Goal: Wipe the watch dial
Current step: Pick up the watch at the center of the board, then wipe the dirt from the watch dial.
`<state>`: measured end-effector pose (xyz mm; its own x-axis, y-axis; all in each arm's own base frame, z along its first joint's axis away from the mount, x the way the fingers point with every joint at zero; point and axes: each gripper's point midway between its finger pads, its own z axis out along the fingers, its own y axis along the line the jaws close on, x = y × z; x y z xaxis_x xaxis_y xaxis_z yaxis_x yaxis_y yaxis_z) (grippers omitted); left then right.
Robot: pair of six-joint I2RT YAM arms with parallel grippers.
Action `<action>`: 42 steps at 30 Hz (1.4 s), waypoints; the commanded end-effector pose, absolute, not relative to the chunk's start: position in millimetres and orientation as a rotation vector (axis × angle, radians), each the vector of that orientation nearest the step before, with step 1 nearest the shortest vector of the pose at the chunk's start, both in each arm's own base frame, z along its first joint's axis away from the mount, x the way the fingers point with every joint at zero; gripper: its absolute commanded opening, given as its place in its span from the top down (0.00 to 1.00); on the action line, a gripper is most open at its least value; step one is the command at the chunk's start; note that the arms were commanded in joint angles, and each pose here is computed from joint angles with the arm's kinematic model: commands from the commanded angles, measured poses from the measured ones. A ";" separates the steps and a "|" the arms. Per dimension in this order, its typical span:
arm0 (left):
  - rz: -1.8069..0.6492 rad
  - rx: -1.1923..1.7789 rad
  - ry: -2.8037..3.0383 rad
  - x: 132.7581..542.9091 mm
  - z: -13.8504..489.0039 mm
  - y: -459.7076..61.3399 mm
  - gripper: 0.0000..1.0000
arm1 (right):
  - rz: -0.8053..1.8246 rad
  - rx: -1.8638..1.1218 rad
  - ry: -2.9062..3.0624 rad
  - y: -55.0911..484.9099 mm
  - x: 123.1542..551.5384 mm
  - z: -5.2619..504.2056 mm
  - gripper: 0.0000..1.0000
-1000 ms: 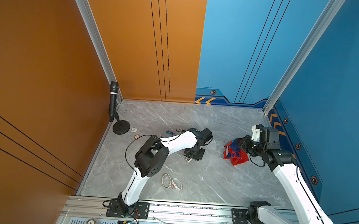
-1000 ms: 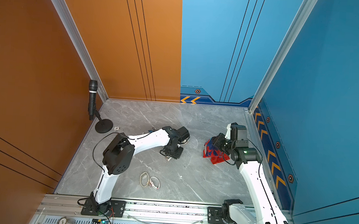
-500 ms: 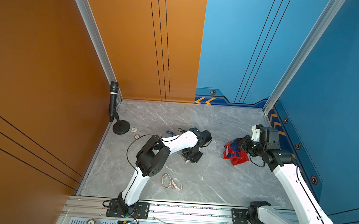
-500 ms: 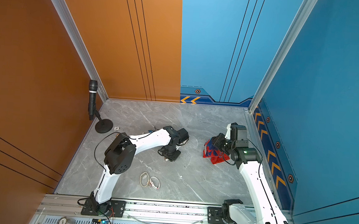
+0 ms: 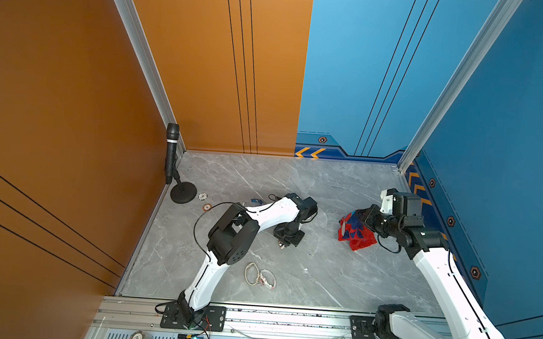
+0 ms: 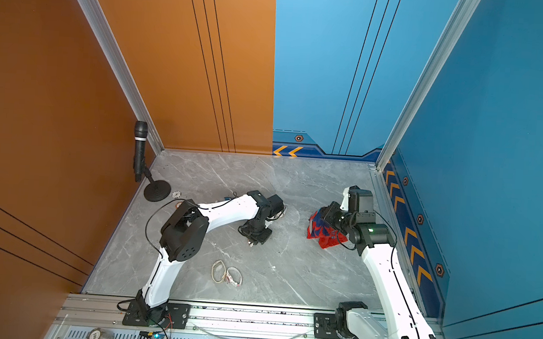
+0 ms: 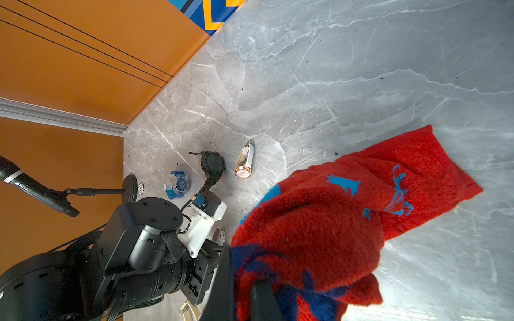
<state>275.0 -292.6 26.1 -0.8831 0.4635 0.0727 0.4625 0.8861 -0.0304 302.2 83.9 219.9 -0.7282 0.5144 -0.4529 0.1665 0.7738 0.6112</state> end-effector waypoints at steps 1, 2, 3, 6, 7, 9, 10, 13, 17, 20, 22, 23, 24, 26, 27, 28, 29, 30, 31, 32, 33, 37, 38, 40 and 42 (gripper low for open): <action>0.242 -0.585 -3.009 274.9 62.9 -304.8 1.00 | 0.738 0.449 2.286 87.4 304.7 233.0 1.00; 0.323 -0.535 -3.025 278.2 73.2 -310.6 1.00 | 0.736 0.444 2.284 87.8 304.7 233.5 1.00; 0.391 -0.492 -3.033 280.1 80.7 -316.1 1.00 | 0.734 0.440 2.283 88.3 305.0 234.4 1.00; 0.644 -0.310 -3.058 292.8 111.0 -328.7 1.00 | 0.734 0.424 2.284 91.2 306.1 236.4 1.00; 0.739 -0.252 -3.050 296.2 120.7 -333.4 1.00 | 0.735 0.416 2.285 92.8 306.5 238.0 1.00; 0.892 -0.140 -3.047 304.3 136.8 -339.5 1.00 | 0.728 0.389 2.290 96.7 306.5 239.6 1.00; 0.981 -0.088 -3.040 308.5 144.1 -343.8 1.00 | 0.718 0.377 2.287 97.5 306.7 240.9 1.00; 1.294 0.127 -2.930 317.9 167.1 -362.3 1.00 | 0.700 0.324 2.282 104.9 305.7 243.2 1.00; 1.781 0.481 -2.673 344.6 200.2 -379.5 1.00 | 0.686 0.234 2.262 119.0 307.0 247.0 1.00; 2.008 0.651 -2.504 364.3 222.1 -379.3 1.00 | 0.690 0.139 2.255 135.1 308.0 248.5 1.00; 2.080 0.721 -2.445 372.9 231.2 -378.3 1.00 | 0.691 0.080 2.255 146.1 306.8 247.9 1.00; 2.105 0.745 -2.425 375.4 234.7 -378.3 1.00 | 0.687 0.061 2.258 150.0 305.8 246.5 1.00; 2.136 0.784 -2.395 379.1 238.0 -376.8 1.00 | 0.685 0.042 2.265 154.2 304.4 244.1 1.00; 2.202 0.869 -2.326 385.2 241.8 -371.5 1.00 | 0.681 0.020 2.277 159.5 301.9 239.3 1.00; 2.234 0.930 -2.274 388.0 241.7 -368.6 1.00 | 0.686 0.013 2.282 162.3 300.8 236.1 1.00; 2.270 1.001 -2.210 390.7 240.6 -364.9 1.00 | 0.694 0.011 2.283 164.8 300.5 233.6 1.00; 2.313 1.057 -2.149 393.7 243.2 -362.6 1.00 | 0.705 0.014 2.284 166.5 300.3 231.7 1.00; 2.336 1.108 -2.093 393.4 237.4 -360.2 1.00 | 0.727 0.015 2.283 169.6 300.7 230.4 1.00; 2.372 1.134 -2.040 394.6 239.8 -359.9 1.00 | 0.748 0.016 2.285 172.6 301.1 229.0 1.00; 2.395 1.138 -2.011 394.0 242.5 -361.8 1.00 | 0.772 0.015 2.284 176.2 301.6 228.5 1.00; 2.407 1.139 -1.996 392.3 244.4 -364.6 1.00 | 0.799 0.018 2.281 179.7 303.1 229.2 1.00; 2.432 1.094 -1.967 386.2 254.0 -376.8 1.00 | 0.935 0.038 2.289 196.4 309.0 226.6 1.00; 2.441 1.088 -1.954 384.9 255.9 -378.3 1.00 | 0.967 0.044 2.289 199.3 310.3 225.7 1.00; 2.455 1.073 -1.937 381.3 260.8 -380.8 1.00 | 1.030 0.068 2.285 203.2 314.4 223.8 1.00; 2.458 1.058 -1.935 377.3 262.9 -382.2 1.00 | 1.084 0.086 2.264 204.5 318.2 225.6 1.00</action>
<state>378.2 -381.9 237.3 -0.7721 -0.5088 0.3808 -0.3014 -0.2344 -0.9242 311.6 193.8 208.0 -0.8146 0.2662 -0.5153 -0.1612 0.7495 0.6421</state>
